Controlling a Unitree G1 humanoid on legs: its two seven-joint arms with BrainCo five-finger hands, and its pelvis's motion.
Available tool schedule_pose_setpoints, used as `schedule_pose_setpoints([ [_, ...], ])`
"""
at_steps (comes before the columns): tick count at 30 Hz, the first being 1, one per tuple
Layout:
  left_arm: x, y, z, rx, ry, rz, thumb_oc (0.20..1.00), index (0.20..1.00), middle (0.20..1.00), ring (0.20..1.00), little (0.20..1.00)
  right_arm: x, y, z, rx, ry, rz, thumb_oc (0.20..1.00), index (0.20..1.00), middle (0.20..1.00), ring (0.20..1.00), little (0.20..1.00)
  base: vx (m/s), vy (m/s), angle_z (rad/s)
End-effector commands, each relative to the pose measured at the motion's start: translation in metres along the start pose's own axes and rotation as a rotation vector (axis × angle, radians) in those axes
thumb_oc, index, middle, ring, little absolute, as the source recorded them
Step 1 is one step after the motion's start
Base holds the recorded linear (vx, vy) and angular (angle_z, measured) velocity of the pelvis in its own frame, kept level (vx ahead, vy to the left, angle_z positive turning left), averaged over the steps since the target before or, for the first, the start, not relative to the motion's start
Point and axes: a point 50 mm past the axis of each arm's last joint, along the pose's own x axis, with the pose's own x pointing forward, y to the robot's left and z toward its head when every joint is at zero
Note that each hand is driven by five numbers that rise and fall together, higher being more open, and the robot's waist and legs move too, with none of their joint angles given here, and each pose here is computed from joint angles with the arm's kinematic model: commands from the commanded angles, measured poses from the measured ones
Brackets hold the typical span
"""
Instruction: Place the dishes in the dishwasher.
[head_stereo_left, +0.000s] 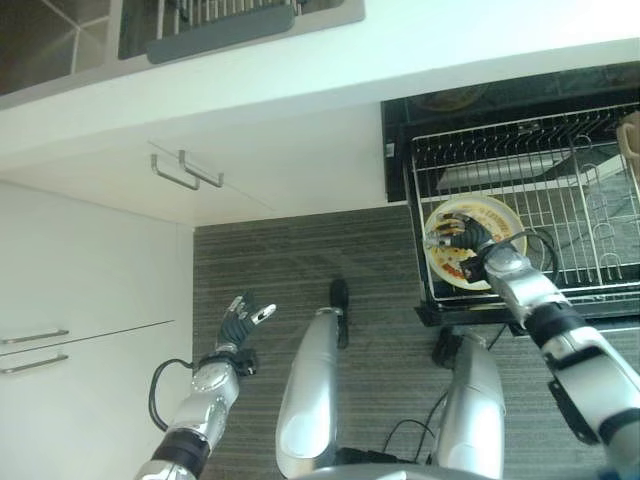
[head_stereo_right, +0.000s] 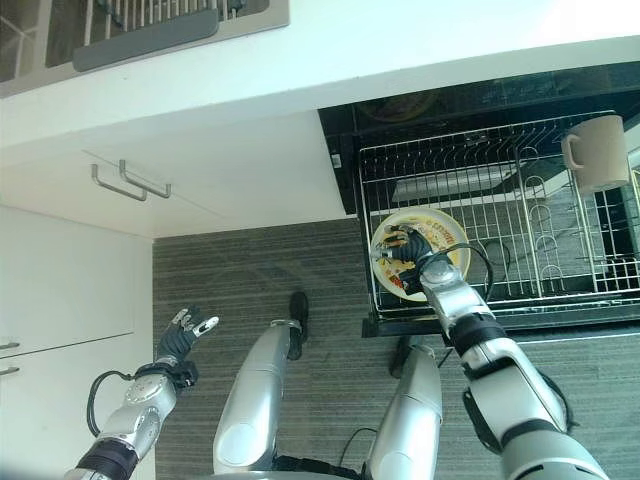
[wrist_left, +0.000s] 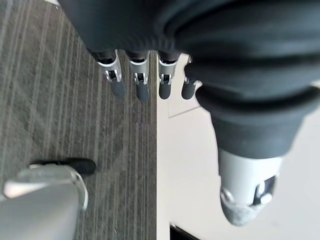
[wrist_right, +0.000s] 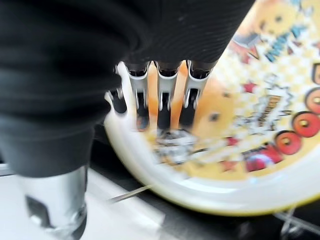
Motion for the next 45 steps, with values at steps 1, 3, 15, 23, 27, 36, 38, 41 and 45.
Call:
schedule_pose_setpoints([
  [1,-0.009,0.017,0.009,0.045,-0.09,0.069,1.0,1.0,1.0,1.0,1.0,-0.01,-0.002,0.029,0.061,-0.191,-0.074,1.0,1.0,1.0,1.0,1.0,0.1,0.031,-0.16],
  [3,-0.012,0.019,0.008,0.032,-0.101,0.092,1.0,1.0,1.0,1.0,1.0,-0.027,0.0,0.044,0.069,-0.333,-0.077,1.0,1.0,1.0,1.0,1.0,0.08,0.019,-0.13],
  [15,-0.026,0.032,-0.012,0.011,-0.089,0.188,1.0,1.0,1.0,1.0,1.0,-0.093,-0.024,0.056,0.24,-0.57,-0.067,1.0,1.0,1.0,1.0,1.0,0.04,0.008,-0.1],
  [23,-0.038,0.037,-0.042,0.035,0.009,0.231,1.0,1.0,1.0,1.0,1.0,-0.128,-0.037,0.067,0.155,-0.735,-0.019,1.0,1.0,1.0,1.0,1.0,0.03,0.051,-0.09],
  [27,-0.041,0.034,-0.06,0.107,0.085,0.193,1.0,1.0,1.0,1.0,1.0,-0.141,-0.046,0.074,0.16,-0.829,-0.063,1.0,1.0,1.0,1.0,1.0,0.02,0.143,-0.04],
  [36,-0.05,0.037,-0.091,0.21,0.218,0.178,1.0,1.0,1.0,1.0,1.0,-0.159,-0.058,0.083,0.265,-1.037,-0.254,1.0,1.0,1.0,1.0,1.0,-0.08,0.061,-0.25],
  [38,-0.048,0.041,-0.089,0.182,0.234,0.212,1.0,1.0,1.0,1.0,1.0,-0.164,-0.063,0.08,0.295,-1.073,-0.306,0.2,0.2,0.2,0.2,0.2,-0.23,-0.079,-0.7],
  [41,-0.045,0.041,-0.088,0.184,0.244,0.243,1.0,1.0,1.0,1.0,1.0,-0.164,-0.061,0.083,0.297,-1.115,-0.329,0.2,0.2,0.2,0.2,0.2,-0.22,-0.221,-0.35],
  [45,-0.039,0.046,-0.083,0.216,0.275,0.296,1.0,1.0,1.0,1.0,1.0,-0.163,-0.06,0.091,0.245,-1.146,-0.41,0.2,0.2,0.2,0.2,0.2,-0.11,-0.377,-0.78],
])
